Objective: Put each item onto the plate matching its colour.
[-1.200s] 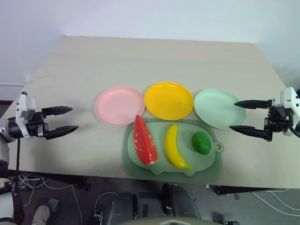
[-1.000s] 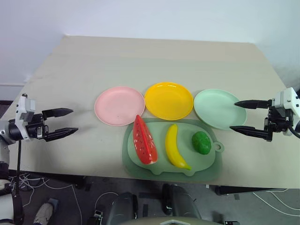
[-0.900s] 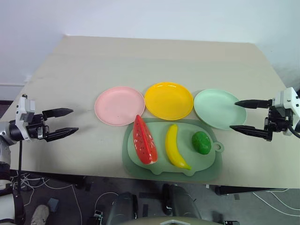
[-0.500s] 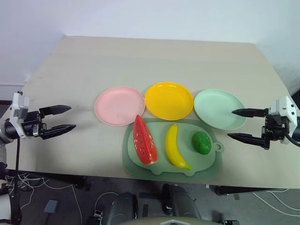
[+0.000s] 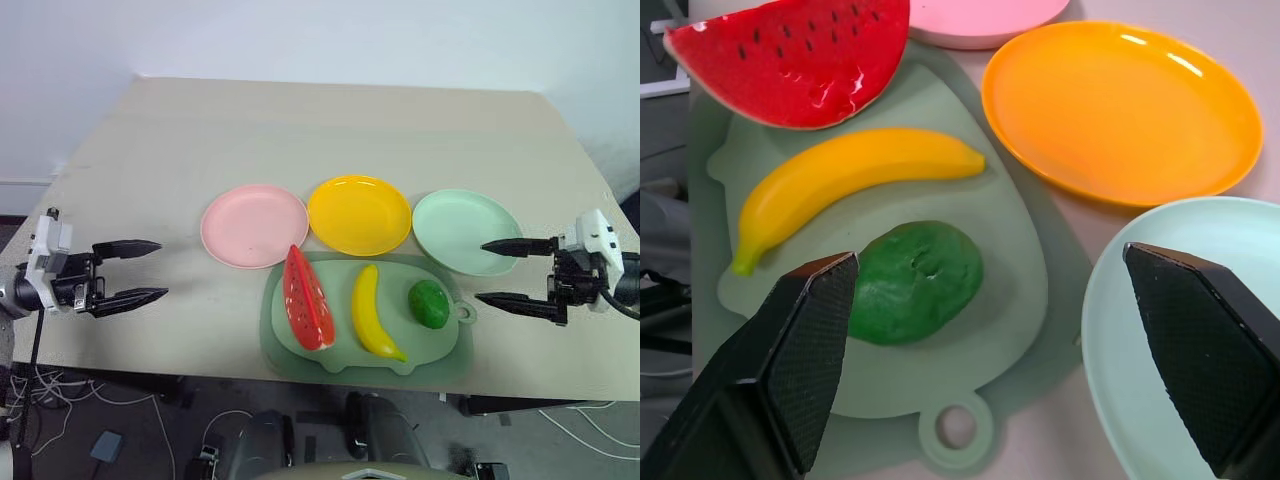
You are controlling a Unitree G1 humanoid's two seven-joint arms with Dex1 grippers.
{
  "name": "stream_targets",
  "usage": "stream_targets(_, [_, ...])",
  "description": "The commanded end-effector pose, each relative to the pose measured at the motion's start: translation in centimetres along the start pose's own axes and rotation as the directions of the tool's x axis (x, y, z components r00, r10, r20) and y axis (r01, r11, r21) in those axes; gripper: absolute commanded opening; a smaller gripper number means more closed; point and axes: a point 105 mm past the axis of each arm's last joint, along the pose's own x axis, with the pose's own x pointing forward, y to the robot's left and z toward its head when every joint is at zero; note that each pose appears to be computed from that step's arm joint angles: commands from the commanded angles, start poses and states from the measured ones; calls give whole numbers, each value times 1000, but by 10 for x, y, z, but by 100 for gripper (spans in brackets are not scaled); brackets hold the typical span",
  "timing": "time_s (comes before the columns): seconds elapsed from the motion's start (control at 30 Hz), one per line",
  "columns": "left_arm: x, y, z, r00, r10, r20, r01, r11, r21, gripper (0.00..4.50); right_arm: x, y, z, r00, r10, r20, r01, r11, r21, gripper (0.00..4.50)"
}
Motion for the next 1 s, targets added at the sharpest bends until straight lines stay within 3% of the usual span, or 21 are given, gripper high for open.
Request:
stream_targets(0.03, [-1, 1, 15, 999, 19, 32, -22, 996, 85, 446, 6, 6, 10, 998, 5, -57, -3, 999, 38, 450])
stream_targets(0.4, [2, -4, 10, 998, 34, 48, -37, 997, 74, 446, 64, 32, 2, 986, -66, -155, 109, 950, 293, 450])
stream_targets(0.9, [11, 0, 12, 996, 41, 78, -46, 997, 64, 446, 78, 42, -29, 957, -184, -224, 254, 906, 338, 450])
stream_targets(1.0, [13, 1, 10, 996, 43, 80, -48, 997, 63, 450, 76, 38, -29, 953, -202, -227, 267, 914, 305, 390])
